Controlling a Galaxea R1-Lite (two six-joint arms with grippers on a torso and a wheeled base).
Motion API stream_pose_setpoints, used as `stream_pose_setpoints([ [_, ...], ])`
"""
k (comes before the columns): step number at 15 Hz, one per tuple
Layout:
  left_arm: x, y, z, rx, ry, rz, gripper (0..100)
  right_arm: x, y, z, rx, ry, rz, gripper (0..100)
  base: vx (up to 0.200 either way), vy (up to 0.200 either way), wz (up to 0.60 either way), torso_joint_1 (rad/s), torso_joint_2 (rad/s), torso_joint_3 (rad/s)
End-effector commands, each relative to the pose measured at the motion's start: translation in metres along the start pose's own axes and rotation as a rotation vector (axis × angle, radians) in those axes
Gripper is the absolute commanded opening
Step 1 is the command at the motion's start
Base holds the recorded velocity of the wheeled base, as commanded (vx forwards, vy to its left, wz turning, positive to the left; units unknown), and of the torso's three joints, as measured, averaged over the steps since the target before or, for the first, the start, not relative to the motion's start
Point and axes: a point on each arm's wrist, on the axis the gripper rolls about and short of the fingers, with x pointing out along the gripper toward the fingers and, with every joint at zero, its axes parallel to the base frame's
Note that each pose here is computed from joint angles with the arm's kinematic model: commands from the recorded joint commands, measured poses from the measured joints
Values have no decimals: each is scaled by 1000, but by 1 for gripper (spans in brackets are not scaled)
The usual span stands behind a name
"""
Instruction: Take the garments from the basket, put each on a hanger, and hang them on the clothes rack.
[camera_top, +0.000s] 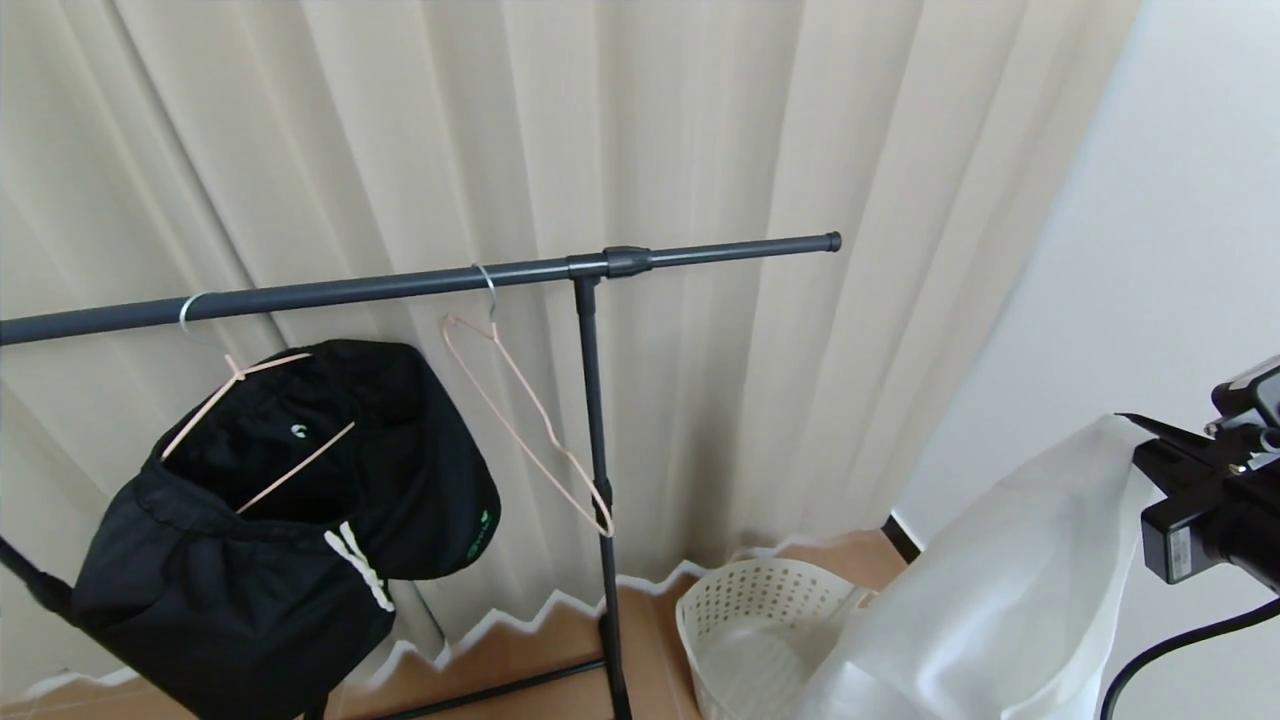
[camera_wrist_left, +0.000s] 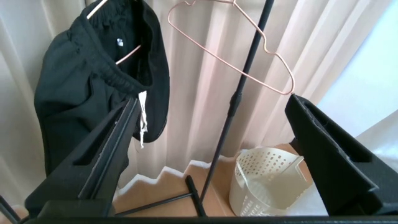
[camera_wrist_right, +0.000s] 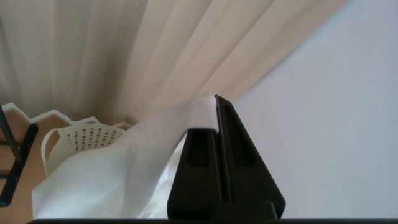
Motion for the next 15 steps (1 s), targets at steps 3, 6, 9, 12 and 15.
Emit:
stream_pose_setpoints([
  [3,0,0,0,-2,1,0,100,0,0,1,2,-5,-1,0,0,0,400,6,2,-2],
  [6,0,0,0,-3,1,0,100,0,0,1,2,-8,-3,0,-133,0,0,3,0,-2],
  [9,0,0,0,-3,2,0,100,0,-1,1,3,-9,-3,0,-200,0,0,9,2,1],
  [12,0,0,0,-5,2,0,100,0,-1,1,3,-9,-3,0,-133,67,0,-5,4,4],
  [15,0,0,0,-3,2,0,100,0,-1,1,3,-9,-3,0,0,200,0,-2,4,1],
])
